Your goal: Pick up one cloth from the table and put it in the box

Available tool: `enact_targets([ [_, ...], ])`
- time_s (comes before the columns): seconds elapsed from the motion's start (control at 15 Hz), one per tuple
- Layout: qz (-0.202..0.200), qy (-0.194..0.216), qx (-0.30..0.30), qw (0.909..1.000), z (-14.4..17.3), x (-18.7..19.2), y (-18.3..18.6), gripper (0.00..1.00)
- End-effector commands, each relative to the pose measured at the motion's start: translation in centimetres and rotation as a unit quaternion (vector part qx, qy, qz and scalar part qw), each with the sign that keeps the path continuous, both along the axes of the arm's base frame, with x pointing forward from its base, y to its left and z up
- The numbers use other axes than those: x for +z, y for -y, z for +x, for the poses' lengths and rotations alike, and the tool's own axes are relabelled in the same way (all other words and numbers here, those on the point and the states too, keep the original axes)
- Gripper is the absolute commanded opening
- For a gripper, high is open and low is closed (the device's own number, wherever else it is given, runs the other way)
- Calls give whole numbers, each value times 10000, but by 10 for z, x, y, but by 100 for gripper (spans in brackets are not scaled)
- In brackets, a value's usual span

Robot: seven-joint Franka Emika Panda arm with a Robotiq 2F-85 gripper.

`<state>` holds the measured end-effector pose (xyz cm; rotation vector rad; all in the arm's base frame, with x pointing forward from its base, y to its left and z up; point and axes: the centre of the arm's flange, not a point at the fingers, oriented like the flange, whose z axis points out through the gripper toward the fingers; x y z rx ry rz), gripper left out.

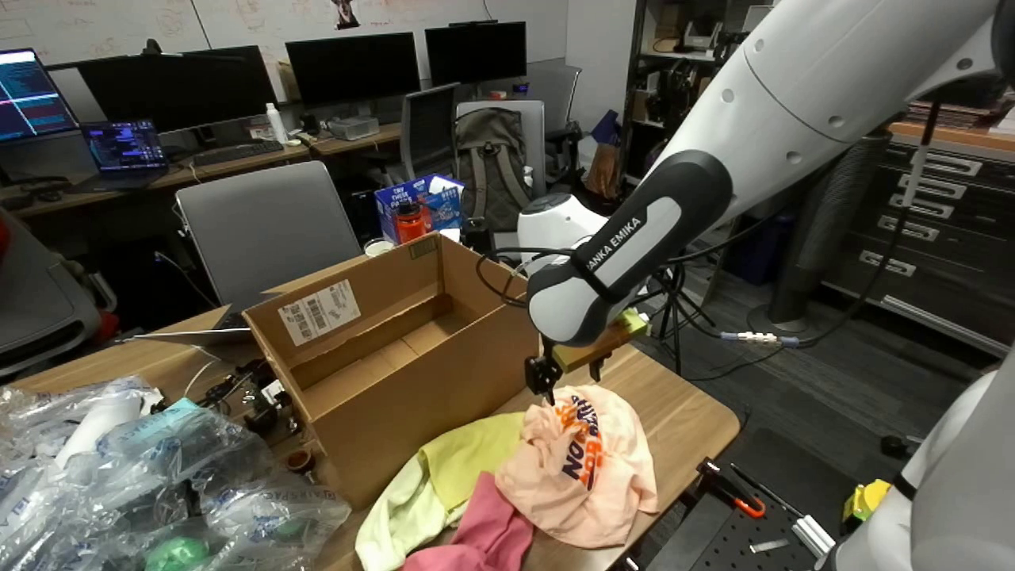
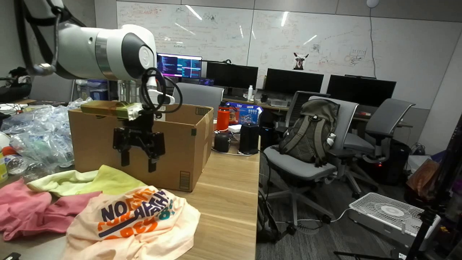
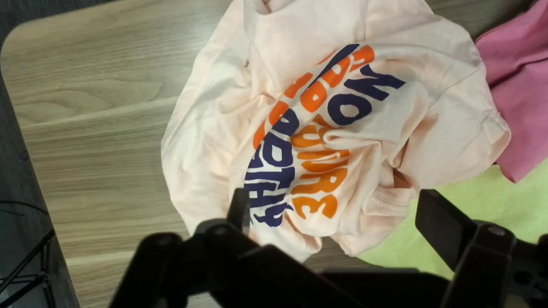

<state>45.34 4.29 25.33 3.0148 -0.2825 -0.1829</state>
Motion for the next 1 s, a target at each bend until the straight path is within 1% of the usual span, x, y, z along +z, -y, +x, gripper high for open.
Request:
enact_targets([
  [0.0, 72, 52, -97, 9999, -3, -12, 0, 100],
  [0.4, 144, -120, -99, 9998, -17, -45, -2, 100],
  [0.6, 250, -196, -117, 9994, -21, -60, -5, 100],
  [0.93, 564, -72, -83, 9983, -17, -66, -15, 100],
])
